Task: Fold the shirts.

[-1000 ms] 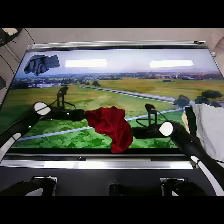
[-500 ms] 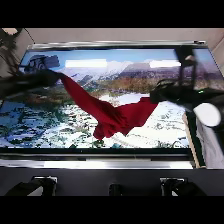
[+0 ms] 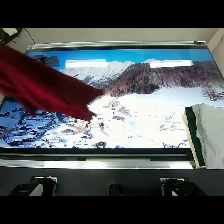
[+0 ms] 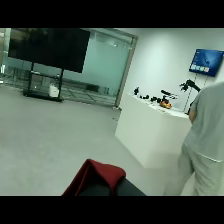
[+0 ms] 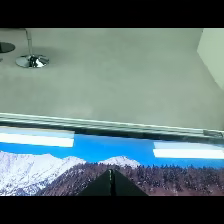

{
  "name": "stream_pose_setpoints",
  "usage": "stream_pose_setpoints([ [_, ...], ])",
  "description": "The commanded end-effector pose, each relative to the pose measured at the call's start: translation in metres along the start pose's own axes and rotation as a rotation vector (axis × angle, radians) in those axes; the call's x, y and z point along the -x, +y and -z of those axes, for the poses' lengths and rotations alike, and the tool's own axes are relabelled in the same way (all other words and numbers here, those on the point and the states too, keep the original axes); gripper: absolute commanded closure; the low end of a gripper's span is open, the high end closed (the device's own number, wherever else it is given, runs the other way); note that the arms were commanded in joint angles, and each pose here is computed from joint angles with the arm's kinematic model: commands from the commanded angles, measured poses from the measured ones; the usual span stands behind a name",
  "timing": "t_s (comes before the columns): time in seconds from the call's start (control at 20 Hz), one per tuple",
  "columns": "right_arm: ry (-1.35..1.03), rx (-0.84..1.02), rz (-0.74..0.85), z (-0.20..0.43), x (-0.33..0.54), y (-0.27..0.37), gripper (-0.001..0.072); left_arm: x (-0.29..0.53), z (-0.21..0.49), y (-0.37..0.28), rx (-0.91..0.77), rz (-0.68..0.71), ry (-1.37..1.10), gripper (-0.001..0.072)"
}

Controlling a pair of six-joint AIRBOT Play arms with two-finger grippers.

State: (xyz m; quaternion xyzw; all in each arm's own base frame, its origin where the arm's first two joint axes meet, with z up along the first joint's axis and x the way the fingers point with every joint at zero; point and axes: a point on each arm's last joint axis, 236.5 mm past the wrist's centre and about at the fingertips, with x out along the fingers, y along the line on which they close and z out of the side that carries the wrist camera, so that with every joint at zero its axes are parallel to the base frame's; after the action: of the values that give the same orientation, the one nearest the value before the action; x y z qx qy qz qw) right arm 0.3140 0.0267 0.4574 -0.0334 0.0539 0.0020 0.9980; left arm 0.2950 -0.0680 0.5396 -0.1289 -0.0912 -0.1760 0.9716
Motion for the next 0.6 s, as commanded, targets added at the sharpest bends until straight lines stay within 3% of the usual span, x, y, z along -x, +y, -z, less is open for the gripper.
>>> stream_pose_setpoints([
  [0.0,-0.009,-0.022,0.010,-0.007,0.008,-0.005,0.0673,-0.009,-0.007,-0.031,0.087,0.126,-0.027,0.0686],
  [0.2,-0.014,-0.017,0.020,-0.008,0.008,-0.008,0.0673,-0.061,0.066,-0.091,0.136,0.344,0.155,0.0686],
  [0.55,0.042,0.013,0.089,0.005,0.009,-0.024,0.0673,-0.093,0.364,-0.277,0.222,0.698,0.804,0.0682],
])
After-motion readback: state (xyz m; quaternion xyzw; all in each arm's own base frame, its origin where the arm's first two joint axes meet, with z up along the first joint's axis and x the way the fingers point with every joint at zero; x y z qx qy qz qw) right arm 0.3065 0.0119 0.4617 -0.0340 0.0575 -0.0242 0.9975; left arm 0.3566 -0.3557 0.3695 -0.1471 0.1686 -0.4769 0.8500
